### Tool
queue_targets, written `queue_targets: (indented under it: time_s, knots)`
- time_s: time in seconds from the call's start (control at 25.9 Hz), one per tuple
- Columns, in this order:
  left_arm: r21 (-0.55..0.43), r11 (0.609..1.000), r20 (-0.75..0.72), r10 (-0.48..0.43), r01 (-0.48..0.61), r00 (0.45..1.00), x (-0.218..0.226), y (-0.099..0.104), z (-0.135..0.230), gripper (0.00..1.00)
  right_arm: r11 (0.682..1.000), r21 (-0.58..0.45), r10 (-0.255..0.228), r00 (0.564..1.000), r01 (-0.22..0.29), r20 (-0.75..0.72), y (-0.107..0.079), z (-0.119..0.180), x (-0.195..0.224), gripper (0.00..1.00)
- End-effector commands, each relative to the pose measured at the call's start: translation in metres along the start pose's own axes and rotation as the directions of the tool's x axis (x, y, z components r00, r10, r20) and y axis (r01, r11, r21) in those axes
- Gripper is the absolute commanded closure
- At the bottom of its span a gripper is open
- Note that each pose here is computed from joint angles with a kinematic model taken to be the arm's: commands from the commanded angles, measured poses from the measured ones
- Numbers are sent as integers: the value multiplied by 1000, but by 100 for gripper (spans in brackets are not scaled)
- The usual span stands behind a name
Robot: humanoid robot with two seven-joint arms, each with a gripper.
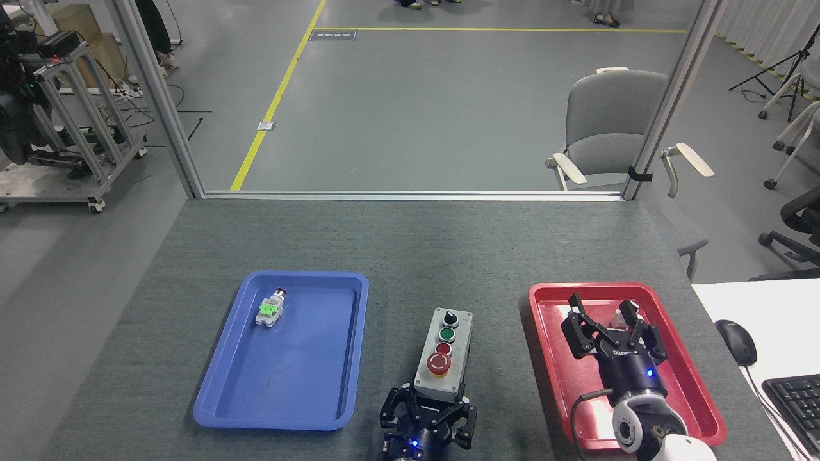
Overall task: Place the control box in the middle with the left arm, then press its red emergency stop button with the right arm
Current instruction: 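Open the left gripper and release the control box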
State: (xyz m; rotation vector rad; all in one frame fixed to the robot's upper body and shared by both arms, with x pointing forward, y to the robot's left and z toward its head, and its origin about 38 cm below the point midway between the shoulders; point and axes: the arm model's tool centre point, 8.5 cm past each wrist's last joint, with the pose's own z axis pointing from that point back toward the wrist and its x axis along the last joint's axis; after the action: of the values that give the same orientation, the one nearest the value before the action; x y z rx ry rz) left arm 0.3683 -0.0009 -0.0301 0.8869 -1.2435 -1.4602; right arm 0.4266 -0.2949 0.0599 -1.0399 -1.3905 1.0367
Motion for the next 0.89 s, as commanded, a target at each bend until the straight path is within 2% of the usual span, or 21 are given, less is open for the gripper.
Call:
queue_targets:
  time_s: [0.0, 0.04, 0.08, 0.12, 0.27, 0.46, 0.54, 0.62, 0.7, 0.81, 0.85]
  knots:
    - [-2, 1000, -8, 11, -11, 1000, -2, -2, 0, 55, 1000, 6, 0, 1000, 0, 0, 0, 0, 0, 0]
    - [5, 1000, -7, 12, -12, 1000, -2, -1, 0, 50, 1000, 6, 0, 1000, 0, 0, 0, 0, 0, 0]
    - [10, 1000, -7, 12, -12, 1000, -2, 0, 0, 34, 1000, 7, 0, 1000, 0, 1, 1, 0, 0, 0]
    - [20, 1000, -1, 15, -15, 1000, -1, 0, 1, 0, 1000, 6, 0, 1000, 0, 2, 0, 0, 0, 0]
    - [97, 995, -7, 12, -11, 1000, -2, 7, 1, 0, 1000, 7, 0, 1000, 0, 0, 1, 0, 0, 0]
    - [138, 990, -26, -13, 16, 1000, 0, 13, 3, 0, 1000, 10, 2, 1000, -2, -4, 2, 0, -1, 0]
    - [181, 983, -28, -29, 34, 999, 3, 22, 5, 0, 1000, 1, 4, 1000, -4, -8, 0, -1, -2, 5]
    - [205, 979, -30, -19, 25, 999, 0, 27, 9, 0, 1000, -5, 5, 1000, -5, -3, -3, -5, -1, 26]
    - [236, 971, -30, -10, 17, 999, -8, 31, 16, 0, 1000, -9, 24, 999, -24, 22, -10, -14, -2, 55]
    - [291, 957, -26, -2, 9, 1000, -18, 45, 19, 0, 999, -8, 42, 989, -41, 140, -16, -25, 14, 92]
    - [298, 954, -31, 3, 6, 1000, -22, 48, 20, 0, 999, -1, 47, 979, -48, 200, -15, -27, 25, 100]
